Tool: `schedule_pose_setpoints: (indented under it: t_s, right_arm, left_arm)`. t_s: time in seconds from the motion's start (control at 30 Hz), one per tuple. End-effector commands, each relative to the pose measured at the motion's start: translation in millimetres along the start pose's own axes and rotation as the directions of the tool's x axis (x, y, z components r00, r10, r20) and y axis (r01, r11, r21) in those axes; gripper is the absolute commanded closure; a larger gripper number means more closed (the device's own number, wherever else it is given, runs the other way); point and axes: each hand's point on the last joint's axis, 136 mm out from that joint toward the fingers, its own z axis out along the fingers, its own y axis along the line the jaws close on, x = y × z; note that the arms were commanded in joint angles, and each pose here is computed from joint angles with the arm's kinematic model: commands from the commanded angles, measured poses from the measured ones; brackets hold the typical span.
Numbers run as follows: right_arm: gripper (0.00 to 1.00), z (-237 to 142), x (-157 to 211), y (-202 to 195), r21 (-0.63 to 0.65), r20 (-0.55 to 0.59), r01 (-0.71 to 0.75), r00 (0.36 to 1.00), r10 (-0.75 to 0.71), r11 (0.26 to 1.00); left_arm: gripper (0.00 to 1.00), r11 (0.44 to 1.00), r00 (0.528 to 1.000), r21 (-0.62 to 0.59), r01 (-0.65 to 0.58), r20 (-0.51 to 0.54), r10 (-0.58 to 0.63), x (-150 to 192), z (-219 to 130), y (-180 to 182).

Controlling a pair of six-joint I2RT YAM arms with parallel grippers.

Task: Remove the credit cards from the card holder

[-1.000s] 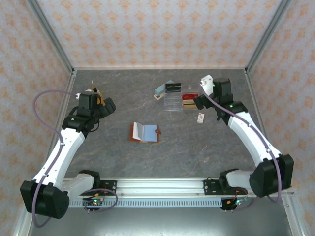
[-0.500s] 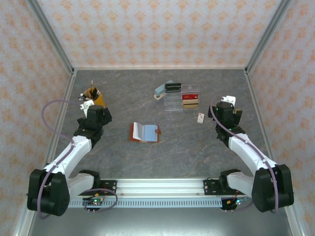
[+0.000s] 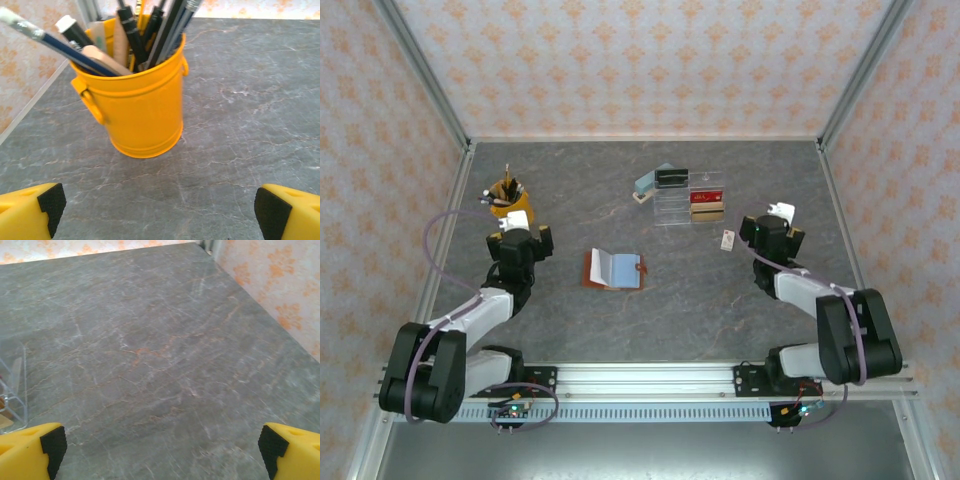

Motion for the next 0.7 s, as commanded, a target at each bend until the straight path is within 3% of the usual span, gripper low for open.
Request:
schedule_pose_setpoints:
  t_s: [0.0,0.27,0.5,0.67]
  right_arm:
    - [0.0,5.7,-15.0,15.2,-0.071,0.065,0.038,0.997,-0.033,0.997]
    - [0.0,11.1,-3.5,13.1,-0.151,0.114,-0.001,0.993,0.018,0.989]
    - [0.0,11.9,5.2,19.8,-0.194,0.124,0.023,0.992,0.002,0.981]
    - [0.0,21.4,3.4,11.1,-0.133,0.092,-0.013,0.995,0.026,0.991]
  left_arm:
    - [0.02,0.998,0.992,0.052,-0.024,0.122,0.018,-24.1,0.7,-8.8]
    - [0.01,0.992,0.99,0.123,-0.023,0.143,0.005,-19.9,17.0,-21.1]
    - [0.01,0.99,0.996,0.135,-0.036,0.085,0.024,-7.8,37.7,-29.3]
    - [0.01,0.992,0.998,0.118,-0.033,0.06,0.026,-3.7,46.3,-28.3]
